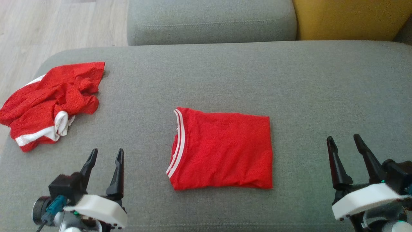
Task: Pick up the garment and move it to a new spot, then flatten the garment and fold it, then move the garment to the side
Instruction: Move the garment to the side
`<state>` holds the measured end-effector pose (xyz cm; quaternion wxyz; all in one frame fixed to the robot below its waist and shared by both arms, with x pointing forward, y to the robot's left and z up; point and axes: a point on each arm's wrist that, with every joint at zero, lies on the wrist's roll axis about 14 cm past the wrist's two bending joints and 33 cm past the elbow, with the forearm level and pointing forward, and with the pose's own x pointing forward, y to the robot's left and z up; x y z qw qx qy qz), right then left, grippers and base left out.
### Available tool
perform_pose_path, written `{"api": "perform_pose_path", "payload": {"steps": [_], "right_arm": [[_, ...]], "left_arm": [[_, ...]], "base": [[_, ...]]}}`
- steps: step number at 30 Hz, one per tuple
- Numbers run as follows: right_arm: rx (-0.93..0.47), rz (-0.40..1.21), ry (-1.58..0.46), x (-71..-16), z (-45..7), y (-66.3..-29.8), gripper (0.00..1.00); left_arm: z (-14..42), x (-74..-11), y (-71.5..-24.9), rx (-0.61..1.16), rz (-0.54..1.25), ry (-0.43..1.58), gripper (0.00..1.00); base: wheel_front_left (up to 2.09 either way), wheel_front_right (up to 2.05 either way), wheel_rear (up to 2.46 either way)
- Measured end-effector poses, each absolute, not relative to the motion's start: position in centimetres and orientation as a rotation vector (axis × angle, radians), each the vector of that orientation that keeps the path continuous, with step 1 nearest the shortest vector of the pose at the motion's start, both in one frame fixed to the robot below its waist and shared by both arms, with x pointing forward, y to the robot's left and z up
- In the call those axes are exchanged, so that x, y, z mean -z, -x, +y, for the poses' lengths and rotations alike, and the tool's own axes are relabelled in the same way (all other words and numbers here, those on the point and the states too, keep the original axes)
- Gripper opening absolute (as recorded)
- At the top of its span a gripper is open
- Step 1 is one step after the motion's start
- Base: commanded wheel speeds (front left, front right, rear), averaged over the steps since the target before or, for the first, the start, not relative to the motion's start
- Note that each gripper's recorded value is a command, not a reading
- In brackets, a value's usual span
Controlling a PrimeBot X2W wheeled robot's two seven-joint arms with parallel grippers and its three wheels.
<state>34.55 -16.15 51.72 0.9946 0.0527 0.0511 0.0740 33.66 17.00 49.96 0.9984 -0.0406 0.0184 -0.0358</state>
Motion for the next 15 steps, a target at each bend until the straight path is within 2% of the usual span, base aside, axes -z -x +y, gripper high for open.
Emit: {"api": "perform_pose_path", "payload": {"steps": [7, 15], "right_arm": [[-0.173, 0.208, -0.105, -48.6, -15.4, -35.5, 1.0], [-0.328, 0.342, -0.077, -44.3, -10.5, -40.0, 1.0]], "left_arm": [[17.3, -49.9, -34.4, 0.064, 0.038, 0.079, 1.0], [17.6, -50.9, -36.8, 0.066, -0.007, 0.082, 1.0]], "base": [[0.0, 0.0, 0.0], [0.0, 0.0, 0.0]]}}
